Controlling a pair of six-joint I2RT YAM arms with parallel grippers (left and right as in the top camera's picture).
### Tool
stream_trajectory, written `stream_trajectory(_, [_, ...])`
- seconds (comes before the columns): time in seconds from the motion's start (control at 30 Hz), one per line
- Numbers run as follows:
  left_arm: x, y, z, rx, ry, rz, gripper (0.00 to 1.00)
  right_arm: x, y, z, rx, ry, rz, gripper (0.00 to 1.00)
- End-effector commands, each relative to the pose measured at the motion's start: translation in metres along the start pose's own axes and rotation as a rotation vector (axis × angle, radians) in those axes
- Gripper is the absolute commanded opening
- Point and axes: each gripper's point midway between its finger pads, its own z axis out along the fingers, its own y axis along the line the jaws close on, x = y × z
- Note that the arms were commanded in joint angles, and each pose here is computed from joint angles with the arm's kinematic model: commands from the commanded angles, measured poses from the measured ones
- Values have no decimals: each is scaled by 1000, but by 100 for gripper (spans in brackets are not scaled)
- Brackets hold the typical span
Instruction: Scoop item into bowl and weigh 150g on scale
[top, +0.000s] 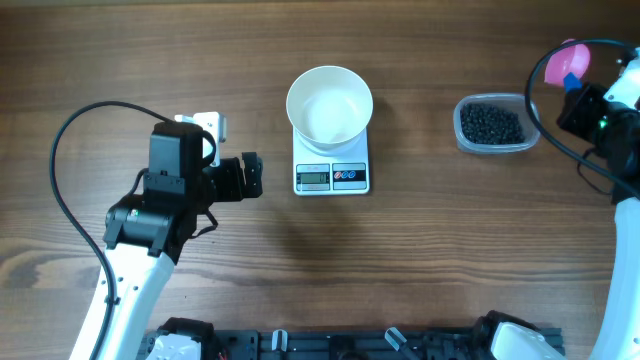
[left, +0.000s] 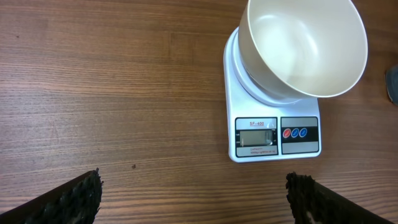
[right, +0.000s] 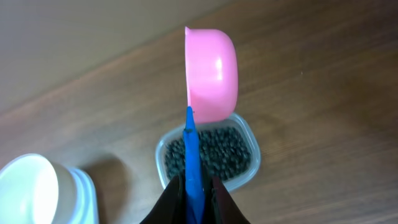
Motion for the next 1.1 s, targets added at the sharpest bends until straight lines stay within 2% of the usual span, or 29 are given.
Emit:
stream_trajectory(0.0, [-9,0,-6,-3,-31,18,100,3,4,-7,-12,14,-65,4])
stream_trajectory(0.27, [-10,0,-6,-1,-32,10,100,9,2,-8,-8,41,-86,4])
stream_trajectory(0.37, [-27,-9,-8,41,-102,20,100,7,2,-8,-7,33,-89,4])
stream_trajectory(0.43, [-19,-28,-9,149,-63,27,100,7,0,-8,6,32,-100,4])
stream_trajectory(0.5, [5,-73,-21,427,17,197,100,7,-1,-8,10,32,-118,4])
stream_trajectory(0.57, [25,-91,-27,517,68,311,100,7,-1,-7,10,32,-115,4])
stream_trajectory(0.7, [40,-94,-18,417,97,417,100,8,-1,-3,10,41,-114,4])
stream_trajectory(0.83, [43,-95,-6,382,118,437,100,12,1,-1,-8,59,-110,4])
stream_trajectory(0.97, [20,-95,9,333,64,316,100,11,1,-1,-7,59,-111,4])
stream_trajectory(1.07, [0,-104,7,356,-29,334,100,12,1,-1,-7,60,-113,4])
